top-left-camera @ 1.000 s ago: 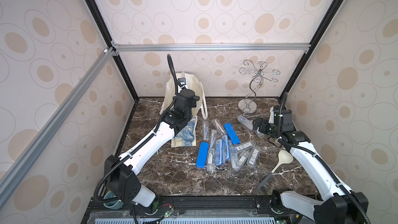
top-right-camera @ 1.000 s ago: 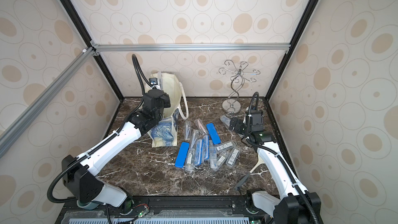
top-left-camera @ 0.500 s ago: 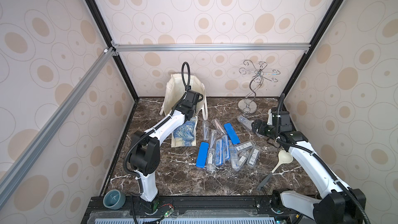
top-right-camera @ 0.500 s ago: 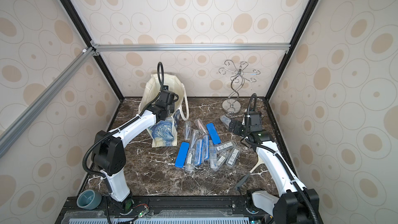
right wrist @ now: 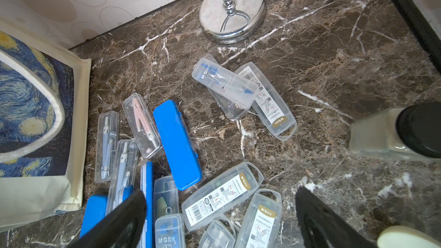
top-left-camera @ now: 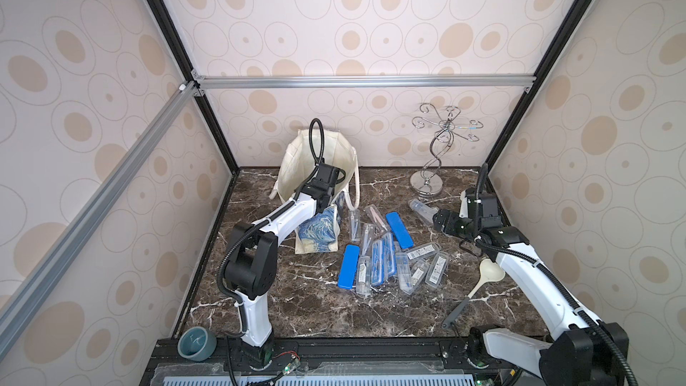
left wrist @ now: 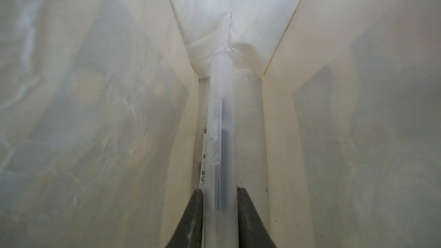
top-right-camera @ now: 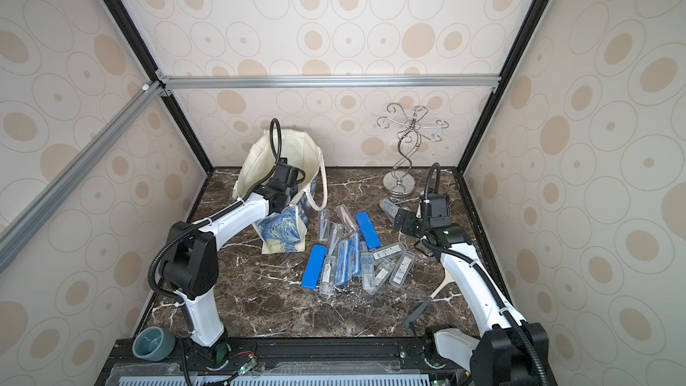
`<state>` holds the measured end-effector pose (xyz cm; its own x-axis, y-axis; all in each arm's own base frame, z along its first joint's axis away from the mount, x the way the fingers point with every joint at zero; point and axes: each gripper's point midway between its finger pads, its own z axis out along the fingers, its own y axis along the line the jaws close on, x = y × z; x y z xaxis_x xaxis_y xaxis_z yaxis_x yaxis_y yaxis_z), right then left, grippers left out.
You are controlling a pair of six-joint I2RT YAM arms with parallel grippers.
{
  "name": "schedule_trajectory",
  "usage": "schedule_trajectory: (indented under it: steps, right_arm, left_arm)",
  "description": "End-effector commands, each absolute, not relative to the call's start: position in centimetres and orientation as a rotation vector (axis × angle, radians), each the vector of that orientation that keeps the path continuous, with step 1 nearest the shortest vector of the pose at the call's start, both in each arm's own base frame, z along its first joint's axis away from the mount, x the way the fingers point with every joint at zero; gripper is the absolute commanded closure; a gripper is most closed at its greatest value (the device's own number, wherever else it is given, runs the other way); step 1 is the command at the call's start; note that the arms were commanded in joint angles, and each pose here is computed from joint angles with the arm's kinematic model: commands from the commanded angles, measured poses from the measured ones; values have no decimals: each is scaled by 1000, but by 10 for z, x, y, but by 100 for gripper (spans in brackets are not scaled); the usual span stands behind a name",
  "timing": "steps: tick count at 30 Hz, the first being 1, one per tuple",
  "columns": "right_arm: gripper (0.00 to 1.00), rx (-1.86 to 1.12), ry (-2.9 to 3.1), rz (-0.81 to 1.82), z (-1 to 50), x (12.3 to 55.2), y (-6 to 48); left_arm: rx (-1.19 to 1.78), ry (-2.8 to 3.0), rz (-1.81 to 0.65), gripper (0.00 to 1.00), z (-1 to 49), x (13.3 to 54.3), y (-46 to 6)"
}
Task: Put the compass set into the canvas bag
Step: Place the compass set in the canvas bag.
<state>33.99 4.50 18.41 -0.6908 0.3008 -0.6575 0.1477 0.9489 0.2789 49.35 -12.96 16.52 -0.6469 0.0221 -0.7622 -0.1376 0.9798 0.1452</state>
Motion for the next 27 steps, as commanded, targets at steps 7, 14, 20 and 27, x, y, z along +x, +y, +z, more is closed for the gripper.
schedule_trajectory:
  steps: [7,14,20,27]
  right_arm:
    - [1,324,2350,265,180,334,44]
    - [1,308,2357,268,181,334,46]
    - [1,299,2376,281,176,334,48]
    - [1,294,2392,286,172,335,50]
  left_arm:
    - [-105,2309,220,65,146,491,-125]
    - [-101,2261,166,52,165,496,-130]
    - [-110,2150,130,34,215,501,-131]
    - [-99,2009,56,7,281,493,-130]
